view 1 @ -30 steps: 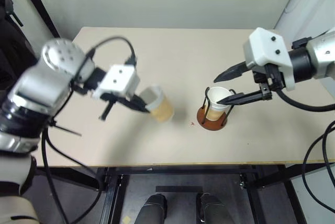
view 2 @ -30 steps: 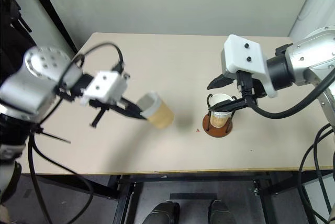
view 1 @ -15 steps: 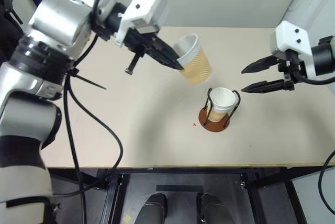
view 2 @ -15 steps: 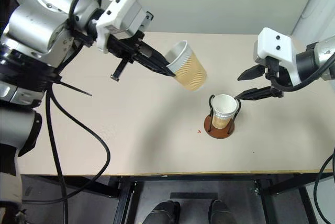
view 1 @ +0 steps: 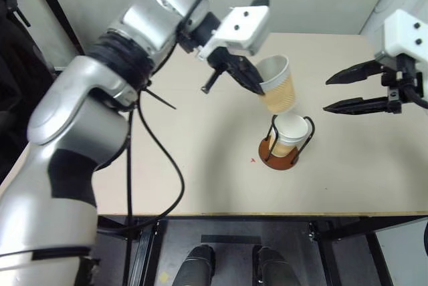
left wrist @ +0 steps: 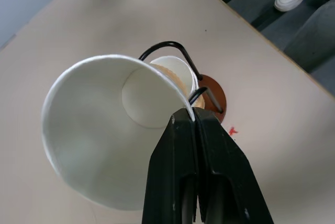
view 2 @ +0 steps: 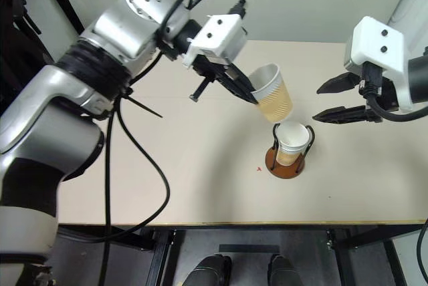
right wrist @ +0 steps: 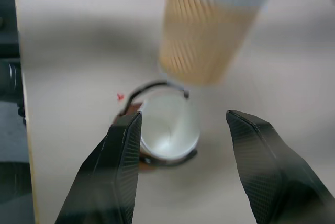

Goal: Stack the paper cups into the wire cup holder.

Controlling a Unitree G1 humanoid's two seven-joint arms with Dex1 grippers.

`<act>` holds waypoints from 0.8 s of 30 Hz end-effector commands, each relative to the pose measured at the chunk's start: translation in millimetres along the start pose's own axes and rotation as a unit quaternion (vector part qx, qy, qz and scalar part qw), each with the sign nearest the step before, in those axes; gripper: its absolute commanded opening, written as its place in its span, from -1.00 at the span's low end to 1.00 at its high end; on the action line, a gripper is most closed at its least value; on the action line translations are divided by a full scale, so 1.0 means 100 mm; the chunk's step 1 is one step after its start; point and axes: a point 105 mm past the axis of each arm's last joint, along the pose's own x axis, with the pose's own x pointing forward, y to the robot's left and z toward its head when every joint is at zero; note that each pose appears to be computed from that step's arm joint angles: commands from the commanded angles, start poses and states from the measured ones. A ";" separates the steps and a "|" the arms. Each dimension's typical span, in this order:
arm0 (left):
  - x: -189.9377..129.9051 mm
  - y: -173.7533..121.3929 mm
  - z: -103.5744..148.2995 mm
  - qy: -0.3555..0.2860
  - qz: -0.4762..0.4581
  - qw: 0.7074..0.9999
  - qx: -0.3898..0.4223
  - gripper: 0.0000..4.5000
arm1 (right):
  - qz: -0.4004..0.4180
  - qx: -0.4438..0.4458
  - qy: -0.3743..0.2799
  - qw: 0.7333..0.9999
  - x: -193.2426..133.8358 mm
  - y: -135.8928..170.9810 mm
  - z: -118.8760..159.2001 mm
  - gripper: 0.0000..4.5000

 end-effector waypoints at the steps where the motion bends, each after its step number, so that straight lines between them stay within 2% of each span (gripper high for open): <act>1: -0.03 0.09 0.16 -0.001 -0.003 0.999 0.040 -0.99 | -0.034 -0.008 -0.006 0.999 -0.15 0.02 0.10 0.18; 6: 0.05 0.12 0.19 -0.005 -0.008 0.999 0.047 -0.99 | -0.045 -0.002 0.001 0.999 -0.18 0.05 0.08 0.18; 14: 0.23 0.08 0.08 0.012 -0.030 0.998 0.061 -0.99 | -0.057 0.001 0.006 0.998 -0.23 0.05 0.09 0.18; 19: 0.36 0.07 0.11 -0.002 -0.043 0.997 0.063 -0.99 | -0.057 0.008 0.000 0.998 -0.29 0.07 0.15 0.18; 24: 0.44 0.07 0.14 -0.007 -0.052 0.996 0.069 -0.99 | -0.081 0.047 0.025 0.995 -0.38 -0.02 -0.02 0.18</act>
